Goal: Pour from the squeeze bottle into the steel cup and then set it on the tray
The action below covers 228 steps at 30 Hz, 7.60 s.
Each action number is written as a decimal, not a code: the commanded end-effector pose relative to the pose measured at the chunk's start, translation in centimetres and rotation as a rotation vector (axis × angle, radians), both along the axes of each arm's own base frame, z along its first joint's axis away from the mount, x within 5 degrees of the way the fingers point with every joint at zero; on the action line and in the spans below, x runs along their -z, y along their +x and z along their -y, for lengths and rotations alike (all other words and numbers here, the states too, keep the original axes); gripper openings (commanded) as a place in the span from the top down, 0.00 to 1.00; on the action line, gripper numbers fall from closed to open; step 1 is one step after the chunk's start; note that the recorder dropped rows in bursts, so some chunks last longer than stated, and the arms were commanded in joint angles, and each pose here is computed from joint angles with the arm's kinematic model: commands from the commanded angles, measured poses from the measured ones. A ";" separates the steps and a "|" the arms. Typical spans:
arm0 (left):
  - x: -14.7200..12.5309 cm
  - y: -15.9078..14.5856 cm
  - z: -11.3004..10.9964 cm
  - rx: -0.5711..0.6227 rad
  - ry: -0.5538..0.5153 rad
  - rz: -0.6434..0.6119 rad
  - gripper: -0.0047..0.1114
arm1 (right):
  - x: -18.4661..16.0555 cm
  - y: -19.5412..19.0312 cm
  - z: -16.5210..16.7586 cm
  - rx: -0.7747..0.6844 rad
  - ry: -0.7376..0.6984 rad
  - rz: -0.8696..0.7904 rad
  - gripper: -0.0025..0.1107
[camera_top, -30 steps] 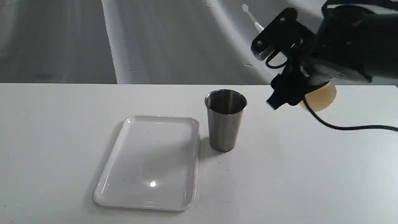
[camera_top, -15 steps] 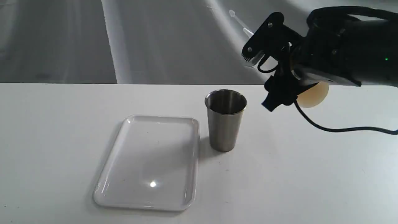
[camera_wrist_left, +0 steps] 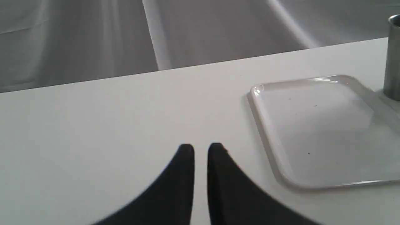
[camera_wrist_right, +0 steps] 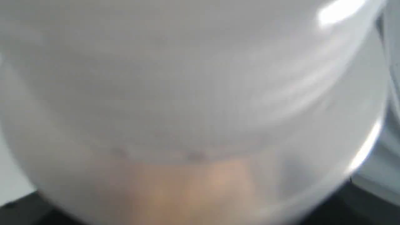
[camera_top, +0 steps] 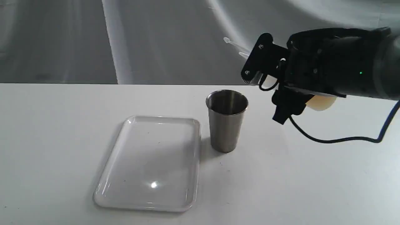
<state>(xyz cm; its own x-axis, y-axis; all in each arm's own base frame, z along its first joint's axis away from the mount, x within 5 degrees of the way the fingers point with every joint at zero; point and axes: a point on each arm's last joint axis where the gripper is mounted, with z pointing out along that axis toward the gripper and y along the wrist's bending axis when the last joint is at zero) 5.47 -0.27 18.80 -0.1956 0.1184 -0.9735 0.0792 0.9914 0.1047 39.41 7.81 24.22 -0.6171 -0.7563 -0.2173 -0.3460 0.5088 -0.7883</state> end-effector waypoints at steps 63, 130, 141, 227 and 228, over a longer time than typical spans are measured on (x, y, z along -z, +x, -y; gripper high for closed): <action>0.1 0.0 0.0 0.003 -0.002 0.007 0.89 | 2.5 3.4 -1.7 0.032 -0.462 0.054 0.52; 0.1 0.0 0.0 0.003 -0.002 0.007 0.89 | 0.5 3.6 -3.1 -0.212 -1.029 -0.117 0.52; 0.1 0.0 0.0 0.003 -0.002 0.007 0.89 | 0.2 3.5 -3.0 -0.188 -0.986 -0.077 0.52; 0.1 0.0 0.0 0.003 -0.002 0.007 0.89 | -7.7 2.0 -10.3 -0.212 0.936 0.431 0.52; 0.1 0.0 0.0 0.003 -0.002 0.007 0.89 | -7.7 2.2 -10.7 -0.248 0.952 0.419 0.52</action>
